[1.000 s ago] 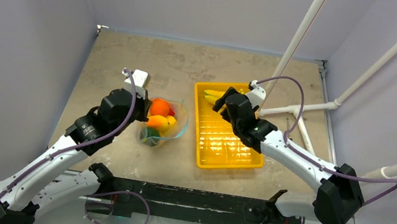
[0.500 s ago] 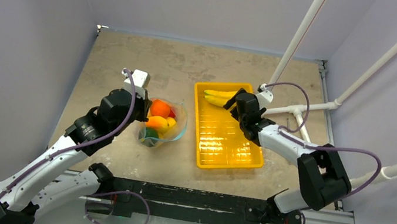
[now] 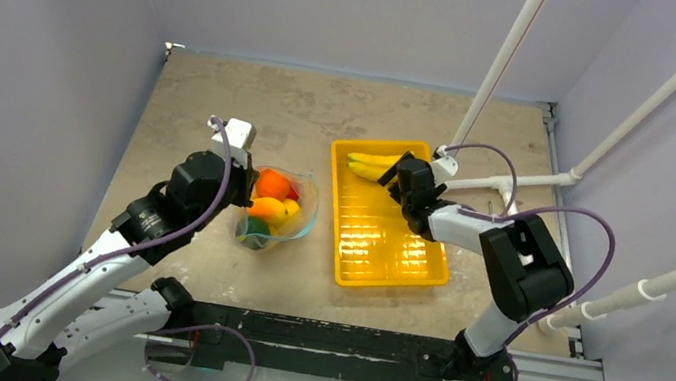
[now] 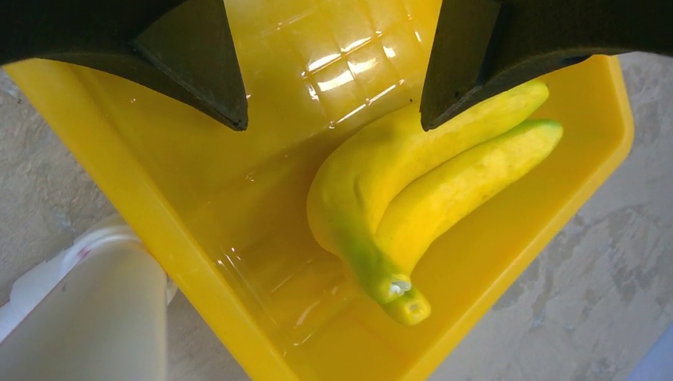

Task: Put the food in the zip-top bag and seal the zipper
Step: Pick up the fake fruit from the bin.

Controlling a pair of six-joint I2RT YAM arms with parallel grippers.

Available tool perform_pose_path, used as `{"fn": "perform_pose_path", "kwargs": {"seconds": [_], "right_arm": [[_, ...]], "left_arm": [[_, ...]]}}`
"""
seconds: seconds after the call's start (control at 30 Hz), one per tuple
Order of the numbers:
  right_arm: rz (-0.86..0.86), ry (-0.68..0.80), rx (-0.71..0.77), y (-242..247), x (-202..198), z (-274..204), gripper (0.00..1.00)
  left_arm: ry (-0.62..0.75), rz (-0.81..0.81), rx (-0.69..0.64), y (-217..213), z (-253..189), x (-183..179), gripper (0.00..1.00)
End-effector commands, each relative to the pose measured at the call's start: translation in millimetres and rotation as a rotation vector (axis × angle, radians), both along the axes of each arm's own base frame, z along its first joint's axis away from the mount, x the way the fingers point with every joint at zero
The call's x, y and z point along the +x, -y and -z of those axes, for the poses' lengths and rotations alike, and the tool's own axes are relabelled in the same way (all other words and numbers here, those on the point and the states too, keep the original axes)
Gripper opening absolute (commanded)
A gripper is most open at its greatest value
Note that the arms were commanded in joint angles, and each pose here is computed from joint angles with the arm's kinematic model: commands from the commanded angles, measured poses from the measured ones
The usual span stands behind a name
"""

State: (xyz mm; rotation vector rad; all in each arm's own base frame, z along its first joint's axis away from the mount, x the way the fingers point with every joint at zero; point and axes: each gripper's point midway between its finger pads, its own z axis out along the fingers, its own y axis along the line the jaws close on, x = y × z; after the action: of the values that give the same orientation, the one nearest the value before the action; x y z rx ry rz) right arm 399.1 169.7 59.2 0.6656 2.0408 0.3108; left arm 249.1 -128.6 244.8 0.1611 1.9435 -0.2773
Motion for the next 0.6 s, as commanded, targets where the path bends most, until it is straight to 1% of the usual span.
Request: {"fn": "perform_pose_path", "kwargs": {"seconds": [0.0,0.13,0.33,0.57], "right_arm": [[0.05,0.096,0.073,-2,31,-22,0.81],[0.069,0.113,0.086,-2,39,-21,0.79],[0.08,0.175,0.121,-4,48,-37,0.78],[0.081,0.163,0.129,-12,59,-26,0.74]], "left_arm": [[0.063,0.0,-0.037,3,-21,6,0.0],[0.063,0.0,-0.035,3,-21,6,0.0],[0.062,-0.002,-0.035,3,-21,7,0.0],[0.056,0.0,-0.029,3,-19,7,0.0]]}}
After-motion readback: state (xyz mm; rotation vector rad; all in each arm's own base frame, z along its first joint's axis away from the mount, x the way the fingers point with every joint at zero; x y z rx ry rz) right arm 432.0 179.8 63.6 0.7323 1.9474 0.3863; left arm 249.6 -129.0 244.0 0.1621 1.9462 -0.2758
